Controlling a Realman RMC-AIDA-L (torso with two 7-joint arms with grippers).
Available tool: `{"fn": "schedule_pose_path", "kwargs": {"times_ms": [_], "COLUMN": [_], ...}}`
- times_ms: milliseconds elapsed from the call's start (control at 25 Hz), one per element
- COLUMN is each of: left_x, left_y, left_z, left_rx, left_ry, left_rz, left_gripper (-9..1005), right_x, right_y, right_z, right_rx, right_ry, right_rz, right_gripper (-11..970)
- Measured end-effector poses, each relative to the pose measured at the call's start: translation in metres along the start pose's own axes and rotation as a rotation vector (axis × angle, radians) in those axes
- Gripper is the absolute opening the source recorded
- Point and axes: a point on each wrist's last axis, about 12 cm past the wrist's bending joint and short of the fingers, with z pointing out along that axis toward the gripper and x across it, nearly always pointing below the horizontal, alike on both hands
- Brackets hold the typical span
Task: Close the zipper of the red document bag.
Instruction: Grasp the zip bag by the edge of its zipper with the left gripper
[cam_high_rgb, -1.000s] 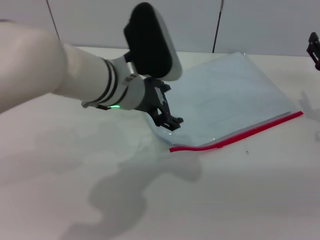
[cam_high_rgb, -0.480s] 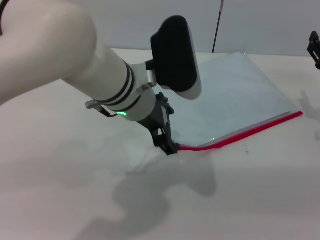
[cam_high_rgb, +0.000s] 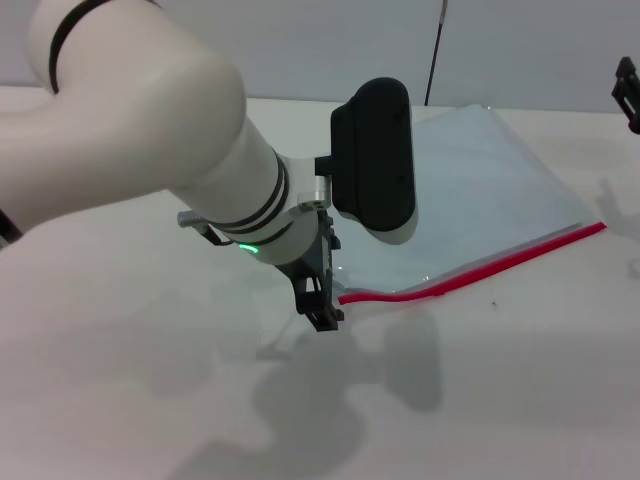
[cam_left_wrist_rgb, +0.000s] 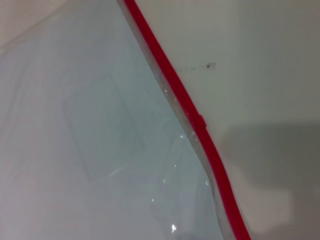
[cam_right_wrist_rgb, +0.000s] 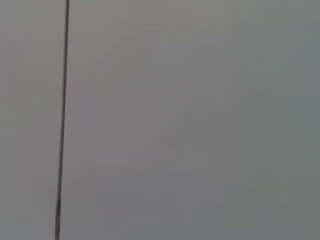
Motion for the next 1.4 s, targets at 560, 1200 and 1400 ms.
{"fn": "schedule_pose_path", "kwargs": {"times_ms": [560, 1200, 1400], "left_x": [0.005, 0.007, 0.011], "left_y": [0.004, 0.004, 0.007], "left_z": [0.019, 0.033, 0.038], "left_rx": [-0.022, -0.054, -0.072], "left_ry": [0.033, 0.012, 0.003], "left_rz": [0.019, 0.018, 0.007], "left_gripper": [887, 886, 886], "right_x": [-0.002, -0.002, -0.002], "right_y": [0.001, 0.003, 0.003], "right_z": [0.002, 0.005, 0.005], "right_rx": [-0.004, -0.007, -0.008], "right_ry": [-0.004, 0.003, 0.002], "right_rz": [-0.001, -0.001, -0.001], "right_gripper": [705, 704, 704]}}
